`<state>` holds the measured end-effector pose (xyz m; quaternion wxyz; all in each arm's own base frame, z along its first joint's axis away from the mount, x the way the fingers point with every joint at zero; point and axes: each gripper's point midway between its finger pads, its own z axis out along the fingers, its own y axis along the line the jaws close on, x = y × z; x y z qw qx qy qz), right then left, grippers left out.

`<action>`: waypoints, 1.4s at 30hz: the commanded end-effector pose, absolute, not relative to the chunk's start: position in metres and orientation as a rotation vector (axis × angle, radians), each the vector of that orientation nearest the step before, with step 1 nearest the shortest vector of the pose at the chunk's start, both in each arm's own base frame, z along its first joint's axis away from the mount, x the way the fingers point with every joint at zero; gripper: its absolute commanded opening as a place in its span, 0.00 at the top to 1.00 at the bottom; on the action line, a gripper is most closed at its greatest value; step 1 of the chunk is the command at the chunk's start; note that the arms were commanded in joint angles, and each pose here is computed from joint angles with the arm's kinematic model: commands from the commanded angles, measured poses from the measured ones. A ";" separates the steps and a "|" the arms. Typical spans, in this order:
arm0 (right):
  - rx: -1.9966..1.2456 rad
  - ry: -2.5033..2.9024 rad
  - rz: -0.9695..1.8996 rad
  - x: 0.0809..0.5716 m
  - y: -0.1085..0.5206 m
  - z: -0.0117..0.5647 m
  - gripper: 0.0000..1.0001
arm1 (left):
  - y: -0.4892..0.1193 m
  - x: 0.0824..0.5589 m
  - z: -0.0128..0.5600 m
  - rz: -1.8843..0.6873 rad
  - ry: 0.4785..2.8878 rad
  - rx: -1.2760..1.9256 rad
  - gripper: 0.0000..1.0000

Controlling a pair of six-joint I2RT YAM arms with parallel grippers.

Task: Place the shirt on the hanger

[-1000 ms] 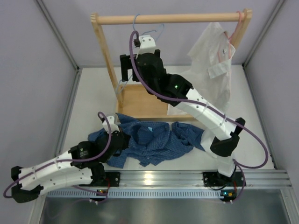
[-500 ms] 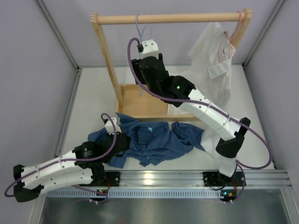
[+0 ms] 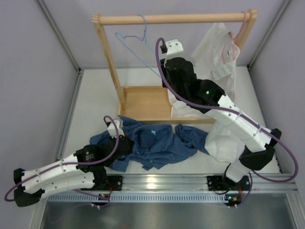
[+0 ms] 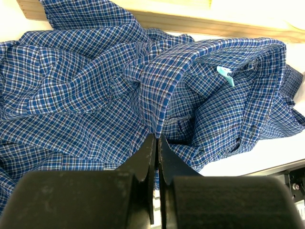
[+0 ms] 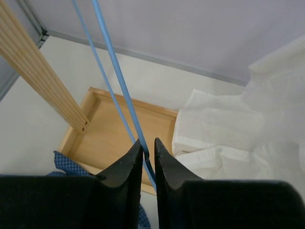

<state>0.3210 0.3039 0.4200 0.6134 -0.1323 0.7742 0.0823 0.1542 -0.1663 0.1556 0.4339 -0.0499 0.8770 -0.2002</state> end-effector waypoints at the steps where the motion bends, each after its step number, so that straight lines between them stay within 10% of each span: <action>1: -0.324 1.792 0.184 0.325 0.290 0.421 0.87 | -0.176 0.157 0.166 -0.555 2.160 -0.146 1.00; 25: -0.453 1.826 0.205 0.359 0.307 0.395 0.74 | -0.175 0.154 0.170 -0.597 2.155 -0.150 1.00; 42: -0.377 1.700 0.235 0.355 0.293 0.435 1.00 | -0.184 0.153 0.175 -0.611 2.172 -0.134 1.00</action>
